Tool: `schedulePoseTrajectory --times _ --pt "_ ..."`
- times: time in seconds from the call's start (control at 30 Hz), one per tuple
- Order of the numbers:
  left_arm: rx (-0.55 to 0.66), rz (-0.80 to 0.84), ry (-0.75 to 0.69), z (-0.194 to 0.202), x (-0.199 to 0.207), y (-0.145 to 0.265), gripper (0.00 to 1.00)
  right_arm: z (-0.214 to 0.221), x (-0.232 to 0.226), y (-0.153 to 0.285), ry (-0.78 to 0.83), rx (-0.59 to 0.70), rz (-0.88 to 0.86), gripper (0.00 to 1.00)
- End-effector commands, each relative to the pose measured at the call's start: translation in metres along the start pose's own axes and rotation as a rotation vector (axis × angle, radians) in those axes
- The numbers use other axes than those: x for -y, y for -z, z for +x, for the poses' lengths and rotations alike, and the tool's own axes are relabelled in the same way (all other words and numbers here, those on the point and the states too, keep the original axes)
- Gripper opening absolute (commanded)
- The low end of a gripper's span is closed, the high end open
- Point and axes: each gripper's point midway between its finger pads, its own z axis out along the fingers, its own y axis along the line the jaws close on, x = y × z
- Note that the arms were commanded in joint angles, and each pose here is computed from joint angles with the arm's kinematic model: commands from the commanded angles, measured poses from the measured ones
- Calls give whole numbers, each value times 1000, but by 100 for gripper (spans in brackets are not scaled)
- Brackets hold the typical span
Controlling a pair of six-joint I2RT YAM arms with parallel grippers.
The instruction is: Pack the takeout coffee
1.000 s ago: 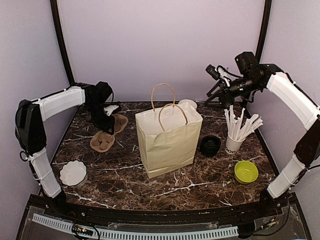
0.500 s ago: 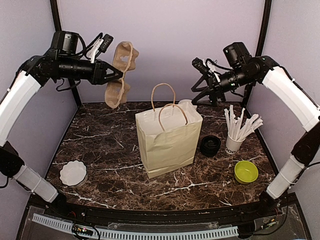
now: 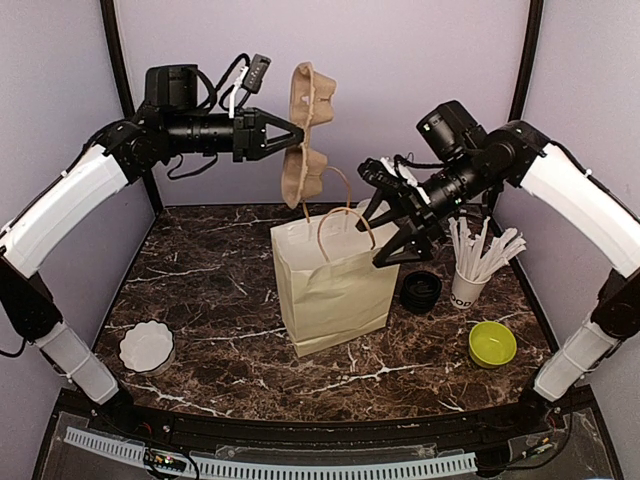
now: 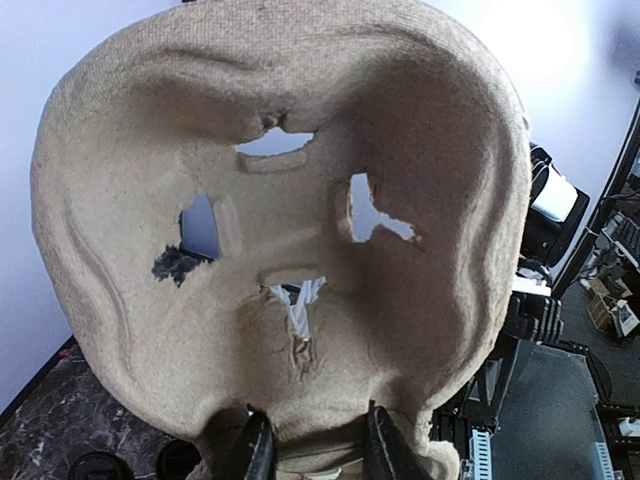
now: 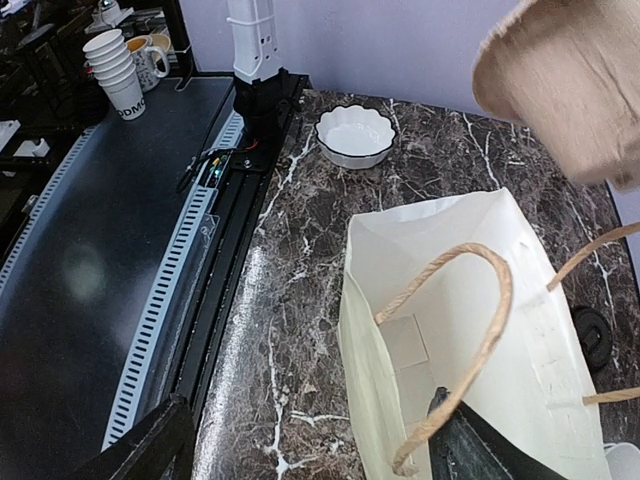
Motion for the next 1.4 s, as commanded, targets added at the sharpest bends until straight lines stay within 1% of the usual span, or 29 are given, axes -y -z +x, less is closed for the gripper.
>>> schedulePoseTrajectory --times 0.0,0.13,0.27,0.47,0.6,0.63,0.67,0.7,0.73,0.77,0.97,1.07,1.17,1.27,1.37 --pt "39 106 -13 -4 19 -20 28 -1 -19 -10 63 -37 -27 80" --pt "6 139 11 8 23 -38 28 -4 -37 -18 99 -53 -77 80" --pt "-61 150 24 31 25 -57 27 -5 -47 -21 118 -65 -100 79" --pt "-166 117 35 65 23 -64 27 -17 -57 -19 138 -41 -129 79" --pt "-265 71 30 88 27 -55 26 -30 -58 -20 152 -13 -146 79" --pt "-314 45 49 102 24 -51 26 -34 -60 -22 159 -8 -154 79" --pt "-327 34 41 104 26 -45 26 -37 -60 -23 164 -3 -161 79" --pt "-373 13 61 119 24 -40 26 -40 -61 -26 169 -1 -169 79" --pt "-384 4 59 121 25 -35 26 -42 -62 -28 176 -1 -175 79" --pt "-421 -6 76 134 25 -31 26 -45 -63 -31 181 -2 -182 80" --pt "-497 49 115 157 45 -12 26 -45 -66 -41 205 -36 -206 82" --pt "-542 81 115 166 54 -11 26 -46 -69 -29 244 -47 -187 85" --pt "-594 107 83 175 61 -16 26 -52 -65 -5 271 -28 -137 87" --pt "-647 98 36 179 65 -19 26 -59 -53 28 256 39 -92 88" --pt "-651 91 -20 176 71 -24 26 -56 -34 51 231 52 -7 89"
